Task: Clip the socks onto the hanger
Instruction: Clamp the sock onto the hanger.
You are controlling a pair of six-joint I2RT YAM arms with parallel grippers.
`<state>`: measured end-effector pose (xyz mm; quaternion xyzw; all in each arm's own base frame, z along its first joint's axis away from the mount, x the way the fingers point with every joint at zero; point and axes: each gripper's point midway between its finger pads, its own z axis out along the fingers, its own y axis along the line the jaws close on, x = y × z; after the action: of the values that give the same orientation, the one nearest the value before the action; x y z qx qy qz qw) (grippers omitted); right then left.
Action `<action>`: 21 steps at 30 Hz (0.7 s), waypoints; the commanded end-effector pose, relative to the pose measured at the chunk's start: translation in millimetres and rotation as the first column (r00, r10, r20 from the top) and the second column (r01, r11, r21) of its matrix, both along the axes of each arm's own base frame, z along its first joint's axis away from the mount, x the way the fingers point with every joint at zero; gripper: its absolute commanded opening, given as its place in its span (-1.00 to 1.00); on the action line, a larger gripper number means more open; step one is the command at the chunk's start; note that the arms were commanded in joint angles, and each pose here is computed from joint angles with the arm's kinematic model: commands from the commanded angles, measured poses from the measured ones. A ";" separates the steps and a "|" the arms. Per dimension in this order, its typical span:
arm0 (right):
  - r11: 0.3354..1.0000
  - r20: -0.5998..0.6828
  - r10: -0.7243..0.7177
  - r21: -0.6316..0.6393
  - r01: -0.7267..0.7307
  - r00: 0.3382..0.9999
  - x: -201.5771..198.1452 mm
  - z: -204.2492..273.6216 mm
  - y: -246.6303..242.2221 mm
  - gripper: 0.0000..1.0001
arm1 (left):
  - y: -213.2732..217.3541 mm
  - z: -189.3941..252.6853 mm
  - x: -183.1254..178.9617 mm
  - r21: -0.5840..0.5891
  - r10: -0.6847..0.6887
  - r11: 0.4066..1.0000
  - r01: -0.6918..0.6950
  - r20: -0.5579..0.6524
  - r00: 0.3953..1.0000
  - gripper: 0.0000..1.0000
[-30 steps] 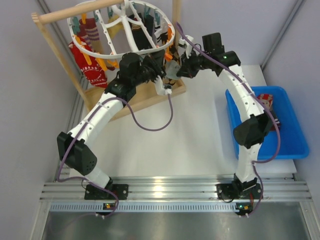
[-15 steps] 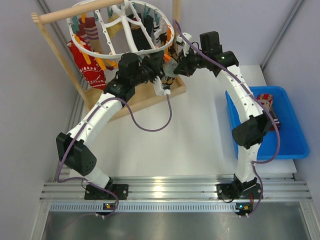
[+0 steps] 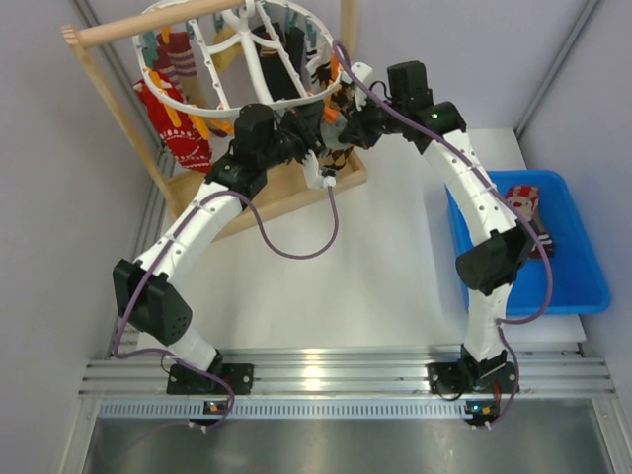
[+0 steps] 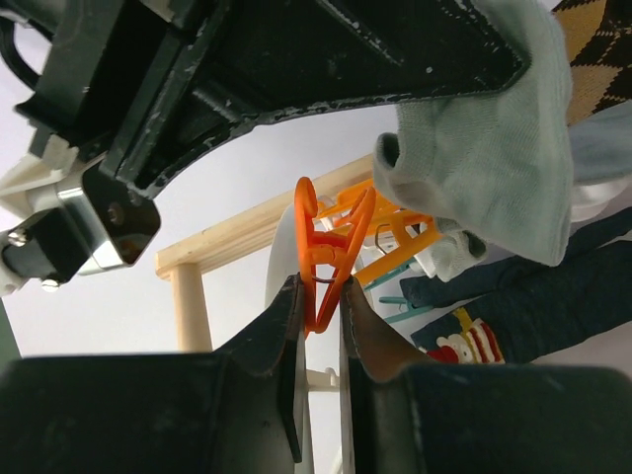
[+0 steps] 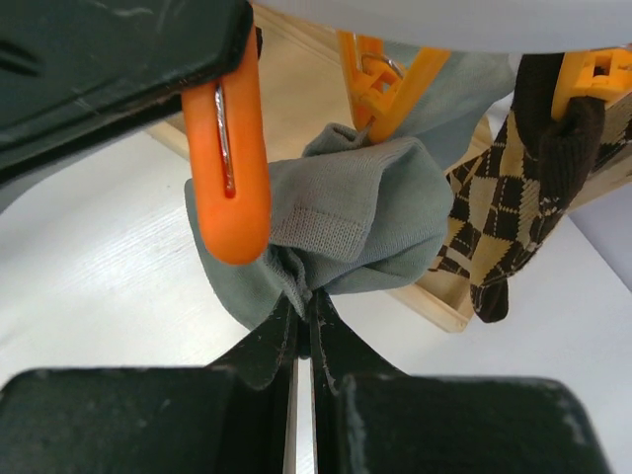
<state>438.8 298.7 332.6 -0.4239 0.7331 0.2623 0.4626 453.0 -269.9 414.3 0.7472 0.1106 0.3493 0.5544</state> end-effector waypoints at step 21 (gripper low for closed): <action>0.999 0.187 -0.030 0.037 0.024 0.982 -5.8 61.1 2.5 -1.00 | -44.8 -93.9 -24.9 0.481 -0.316 0.845 0.232 0.100 0.944 -1.00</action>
<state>446.1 296.6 334.2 -0.4238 0.7347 0.2301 0.4770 461.0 -270.2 405.3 0.7506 0.1151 0.3514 0.5476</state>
